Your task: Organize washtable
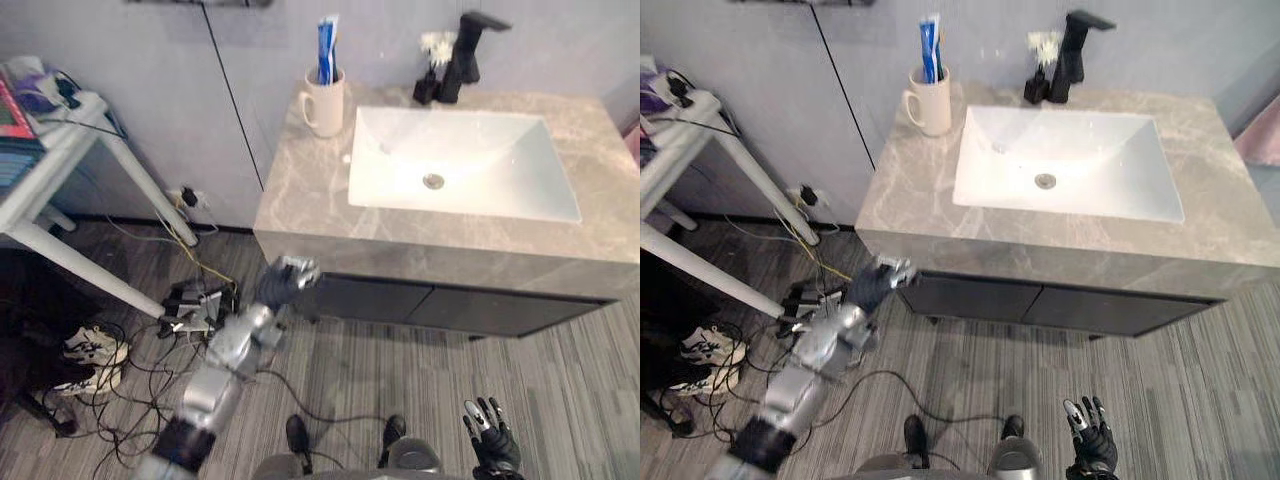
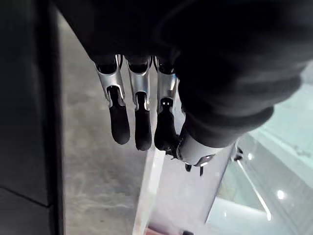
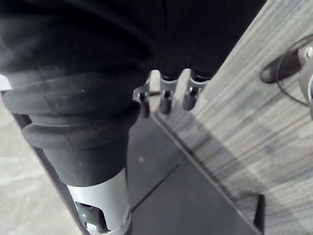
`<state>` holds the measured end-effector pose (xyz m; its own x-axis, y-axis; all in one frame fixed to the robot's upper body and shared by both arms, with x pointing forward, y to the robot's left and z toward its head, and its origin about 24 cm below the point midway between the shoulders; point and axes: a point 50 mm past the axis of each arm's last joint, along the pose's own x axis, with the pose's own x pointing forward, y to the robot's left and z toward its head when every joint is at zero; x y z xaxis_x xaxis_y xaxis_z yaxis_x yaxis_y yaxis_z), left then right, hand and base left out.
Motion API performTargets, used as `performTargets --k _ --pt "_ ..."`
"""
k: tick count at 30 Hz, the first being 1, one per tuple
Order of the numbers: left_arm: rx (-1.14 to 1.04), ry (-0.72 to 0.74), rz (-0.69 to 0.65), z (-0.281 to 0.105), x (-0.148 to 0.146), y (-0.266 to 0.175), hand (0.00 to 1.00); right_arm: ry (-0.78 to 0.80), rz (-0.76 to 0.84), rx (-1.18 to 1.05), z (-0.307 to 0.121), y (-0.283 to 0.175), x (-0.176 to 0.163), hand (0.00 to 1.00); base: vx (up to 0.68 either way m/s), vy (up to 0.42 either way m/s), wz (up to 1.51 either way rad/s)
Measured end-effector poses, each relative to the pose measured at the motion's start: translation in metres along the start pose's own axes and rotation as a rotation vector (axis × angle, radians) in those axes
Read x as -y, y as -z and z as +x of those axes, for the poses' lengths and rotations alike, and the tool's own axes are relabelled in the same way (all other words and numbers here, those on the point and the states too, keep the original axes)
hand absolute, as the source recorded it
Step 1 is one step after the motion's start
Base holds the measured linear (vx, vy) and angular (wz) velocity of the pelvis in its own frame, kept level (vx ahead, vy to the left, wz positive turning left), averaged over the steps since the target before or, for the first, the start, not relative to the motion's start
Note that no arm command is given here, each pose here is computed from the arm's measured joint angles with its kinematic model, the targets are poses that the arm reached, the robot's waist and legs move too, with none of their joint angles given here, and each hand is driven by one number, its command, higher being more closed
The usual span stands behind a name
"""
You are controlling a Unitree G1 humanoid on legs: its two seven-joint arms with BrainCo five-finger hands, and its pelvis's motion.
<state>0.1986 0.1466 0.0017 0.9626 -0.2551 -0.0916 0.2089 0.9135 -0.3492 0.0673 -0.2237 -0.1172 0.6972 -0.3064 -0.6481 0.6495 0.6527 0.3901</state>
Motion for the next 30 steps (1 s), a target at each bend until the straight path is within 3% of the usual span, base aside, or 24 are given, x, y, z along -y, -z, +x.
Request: performTargets --k 9,16,25,30 --pt "-0.334 -0.449 -0.234 -0.080 -0.040 0.100 0.00 0.098 0.030 -0.068 -0.011 0.021 0.014 0.00 -0.03 0.001 -0.05" --pt "-0.592 -0.708 -0.174 -0.118 -0.053 0.146 0.00 0.245 0.044 -0.168 -0.028 0.054 0.025 0.00 0.00 0.000 -0.05" --pt "-0.594 -0.714 -0.133 -0.116 -0.052 0.146 0.00 0.237 0.029 -0.132 -0.022 0.047 0.017 0.00 0.02 0.001 -0.24" --pt "-0.570 -0.600 -0.026 -0.091 -0.053 0.136 0.00 0.064 -0.042 0.047 -0.005 0.009 -0.025 0.00 0.03 0.014 -1.35"
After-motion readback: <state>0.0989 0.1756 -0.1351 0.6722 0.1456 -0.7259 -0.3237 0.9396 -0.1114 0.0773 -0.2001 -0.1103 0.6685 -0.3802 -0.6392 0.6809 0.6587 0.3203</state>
